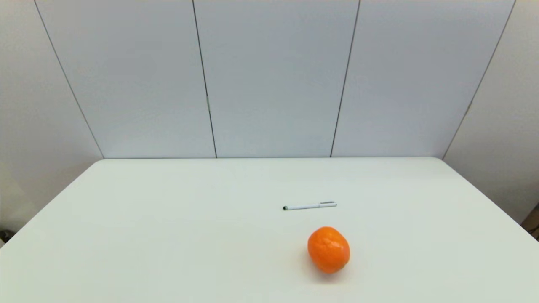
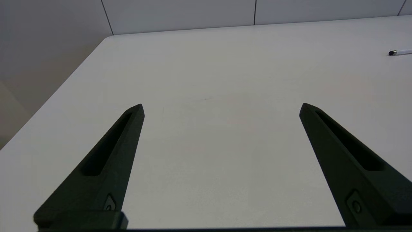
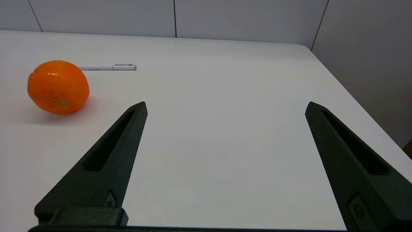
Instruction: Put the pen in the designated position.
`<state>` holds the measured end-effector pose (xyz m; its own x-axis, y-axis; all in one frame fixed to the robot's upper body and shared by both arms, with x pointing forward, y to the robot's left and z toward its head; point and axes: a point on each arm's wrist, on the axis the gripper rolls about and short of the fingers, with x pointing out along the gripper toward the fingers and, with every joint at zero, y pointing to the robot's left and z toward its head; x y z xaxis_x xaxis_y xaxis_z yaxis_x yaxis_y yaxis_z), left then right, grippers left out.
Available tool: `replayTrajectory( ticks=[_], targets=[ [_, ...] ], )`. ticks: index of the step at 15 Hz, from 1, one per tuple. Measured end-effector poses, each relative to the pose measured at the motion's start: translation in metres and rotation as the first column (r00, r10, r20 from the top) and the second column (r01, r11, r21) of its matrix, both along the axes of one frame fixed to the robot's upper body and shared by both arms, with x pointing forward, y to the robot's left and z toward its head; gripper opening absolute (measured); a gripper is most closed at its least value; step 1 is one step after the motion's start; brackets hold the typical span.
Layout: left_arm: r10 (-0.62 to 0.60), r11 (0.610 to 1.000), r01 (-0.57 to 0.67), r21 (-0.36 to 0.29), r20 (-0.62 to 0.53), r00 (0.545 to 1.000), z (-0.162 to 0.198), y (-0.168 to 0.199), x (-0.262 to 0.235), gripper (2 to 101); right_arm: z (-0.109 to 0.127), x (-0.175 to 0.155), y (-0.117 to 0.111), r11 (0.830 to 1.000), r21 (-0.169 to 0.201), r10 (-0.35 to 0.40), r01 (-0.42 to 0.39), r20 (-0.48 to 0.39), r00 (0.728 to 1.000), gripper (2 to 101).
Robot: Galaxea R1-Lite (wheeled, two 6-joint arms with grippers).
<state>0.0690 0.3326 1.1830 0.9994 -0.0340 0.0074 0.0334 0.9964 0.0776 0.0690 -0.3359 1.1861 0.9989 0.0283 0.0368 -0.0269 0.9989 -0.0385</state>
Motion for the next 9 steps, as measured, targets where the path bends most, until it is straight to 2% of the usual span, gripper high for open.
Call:
replayTrajectory(
  ticks=[9],
  targets=[
    [0.0, 1.0, 0.0, 0.0, -0.001, 1.0, 0.0, 0.0, 0.0, 97.8, 0.0, 0.0, 0.0, 1.0, 0.0, 0.0, 0.0, 0.0, 1.0, 97.3]
  ],
)
